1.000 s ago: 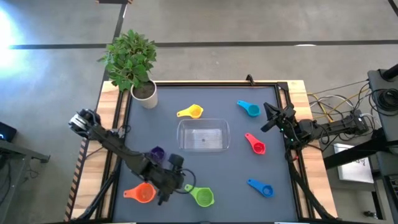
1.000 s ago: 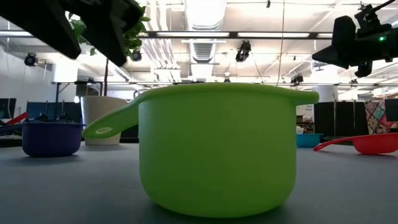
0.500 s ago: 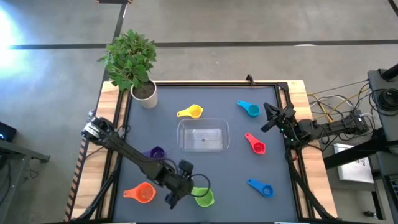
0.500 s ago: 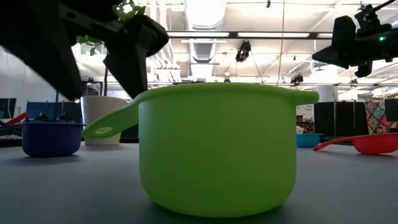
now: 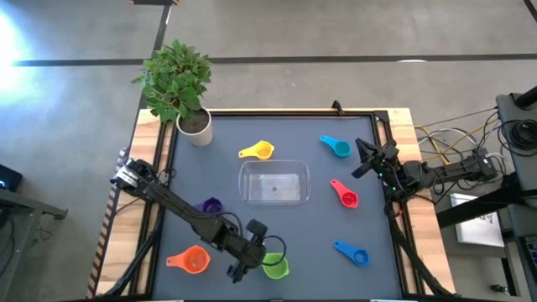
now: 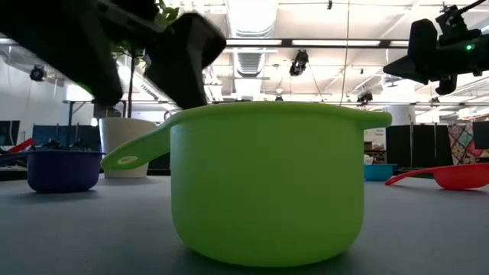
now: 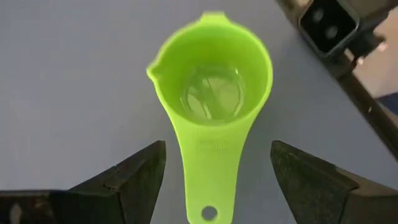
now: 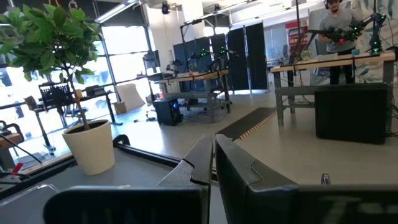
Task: Nest measuring cups in basket
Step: Stack the green measuring cup on top of the orange measuring cup
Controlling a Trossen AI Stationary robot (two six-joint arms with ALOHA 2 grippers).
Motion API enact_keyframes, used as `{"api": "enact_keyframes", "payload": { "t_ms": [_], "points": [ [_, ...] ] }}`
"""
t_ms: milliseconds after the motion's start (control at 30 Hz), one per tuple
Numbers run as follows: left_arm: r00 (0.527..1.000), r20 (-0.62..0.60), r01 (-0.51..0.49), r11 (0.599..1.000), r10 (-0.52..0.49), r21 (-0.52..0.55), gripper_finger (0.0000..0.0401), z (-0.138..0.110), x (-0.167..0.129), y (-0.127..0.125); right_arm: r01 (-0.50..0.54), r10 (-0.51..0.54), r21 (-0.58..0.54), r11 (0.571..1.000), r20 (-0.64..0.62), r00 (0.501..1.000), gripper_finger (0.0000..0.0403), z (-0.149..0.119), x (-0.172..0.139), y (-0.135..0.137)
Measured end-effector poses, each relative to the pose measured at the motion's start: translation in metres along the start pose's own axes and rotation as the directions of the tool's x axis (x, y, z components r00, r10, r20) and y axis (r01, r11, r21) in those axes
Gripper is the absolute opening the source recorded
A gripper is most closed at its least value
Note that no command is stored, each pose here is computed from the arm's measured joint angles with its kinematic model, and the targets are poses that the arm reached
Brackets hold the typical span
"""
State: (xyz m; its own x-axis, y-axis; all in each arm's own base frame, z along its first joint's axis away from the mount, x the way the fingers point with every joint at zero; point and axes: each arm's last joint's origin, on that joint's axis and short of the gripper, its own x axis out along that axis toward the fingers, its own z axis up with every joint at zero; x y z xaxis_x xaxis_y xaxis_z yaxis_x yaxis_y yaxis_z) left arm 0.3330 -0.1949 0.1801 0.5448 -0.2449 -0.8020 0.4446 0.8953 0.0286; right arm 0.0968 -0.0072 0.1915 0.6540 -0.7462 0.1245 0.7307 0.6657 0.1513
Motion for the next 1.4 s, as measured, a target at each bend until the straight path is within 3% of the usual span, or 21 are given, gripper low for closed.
{"api": "enact_keyframes", "payload": {
  "t_ms": [233,700,1200,1400],
  "points": [
    [1.000,-0.001,-0.008,1.000,0.008,-0.007,0.0272,-0.001,0.001,0.006,0.001,-0.001,0.000,1.000,0.000,1.000,0.0009,0.000,0.000,0.000],
    [0.999,-0.045,0.012,1.000,-0.013,-0.023,0.0266,-0.012,0.032,0.006,0.001,-0.001,-0.001,1.000,0.000,1.000,0.0009,0.000,0.000,0.000],
    [0.999,-0.044,0.015,1.000,-0.016,-0.020,0.0131,-0.012,0.032,0.008,0.000,0.000,0.000,1.000,0.000,1.000,0.0009,0.000,0.000,0.000],
    [0.999,-0.051,0.006,1.000,-0.007,-0.015,0.0125,-0.013,0.032,0.008,0.000,0.000,-0.001,1.000,0.000,1.000,0.0009,0.000,0.000,0.000]
  ]
}}
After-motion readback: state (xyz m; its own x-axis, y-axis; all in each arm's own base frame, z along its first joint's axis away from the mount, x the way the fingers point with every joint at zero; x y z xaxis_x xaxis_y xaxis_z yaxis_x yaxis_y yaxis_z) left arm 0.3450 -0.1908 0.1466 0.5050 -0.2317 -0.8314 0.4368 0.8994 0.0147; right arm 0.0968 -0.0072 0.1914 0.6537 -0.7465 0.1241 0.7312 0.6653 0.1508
